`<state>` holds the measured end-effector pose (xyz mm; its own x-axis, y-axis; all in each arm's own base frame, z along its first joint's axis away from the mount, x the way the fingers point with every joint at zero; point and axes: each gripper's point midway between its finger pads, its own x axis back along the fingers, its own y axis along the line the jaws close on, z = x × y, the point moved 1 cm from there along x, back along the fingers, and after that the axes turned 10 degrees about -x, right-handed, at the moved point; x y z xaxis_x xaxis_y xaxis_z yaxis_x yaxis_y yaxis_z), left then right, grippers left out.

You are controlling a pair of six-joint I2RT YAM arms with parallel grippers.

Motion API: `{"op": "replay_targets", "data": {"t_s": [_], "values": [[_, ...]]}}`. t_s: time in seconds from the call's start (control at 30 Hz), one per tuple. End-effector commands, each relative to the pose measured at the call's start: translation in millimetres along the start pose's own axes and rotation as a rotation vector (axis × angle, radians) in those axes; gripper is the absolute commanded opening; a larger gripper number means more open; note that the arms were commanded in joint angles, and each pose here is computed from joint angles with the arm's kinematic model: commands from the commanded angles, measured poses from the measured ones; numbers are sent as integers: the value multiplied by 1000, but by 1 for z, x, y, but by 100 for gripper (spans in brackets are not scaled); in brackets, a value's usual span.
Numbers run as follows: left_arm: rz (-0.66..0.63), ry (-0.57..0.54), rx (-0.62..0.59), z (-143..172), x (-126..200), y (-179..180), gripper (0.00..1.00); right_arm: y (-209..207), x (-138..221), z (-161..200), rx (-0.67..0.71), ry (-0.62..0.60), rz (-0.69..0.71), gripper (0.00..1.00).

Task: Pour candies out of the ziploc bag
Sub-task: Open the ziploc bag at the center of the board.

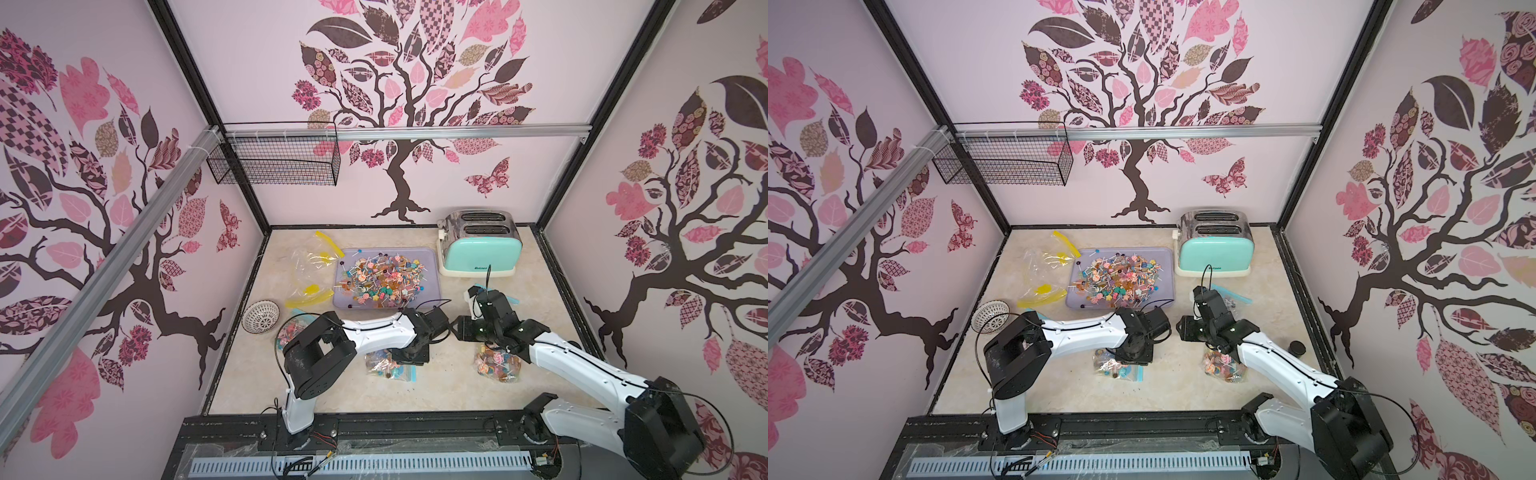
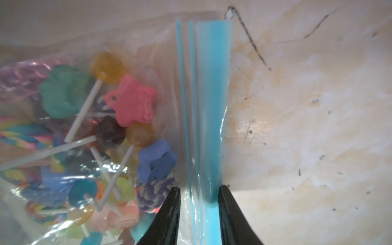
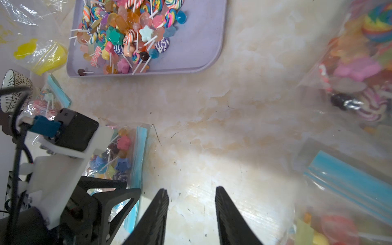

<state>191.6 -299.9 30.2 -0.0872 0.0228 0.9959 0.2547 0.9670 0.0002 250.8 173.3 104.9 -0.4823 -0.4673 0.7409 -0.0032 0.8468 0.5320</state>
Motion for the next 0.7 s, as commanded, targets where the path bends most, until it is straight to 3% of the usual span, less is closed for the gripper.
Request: {"op": "replay_targets", "data": {"t_s": [0.0,0.5,0.67], "values": [[-3,-15,12,-6,-3,-2,32,1,1,1,-2,1,-12,41],[-6,-10,14,-2,-9,1,9,2,-2,4,-4,16,-23,39],[46,-30,-11,1,-9,-1,5,15,-7,14,25,81,-111,38]]}}
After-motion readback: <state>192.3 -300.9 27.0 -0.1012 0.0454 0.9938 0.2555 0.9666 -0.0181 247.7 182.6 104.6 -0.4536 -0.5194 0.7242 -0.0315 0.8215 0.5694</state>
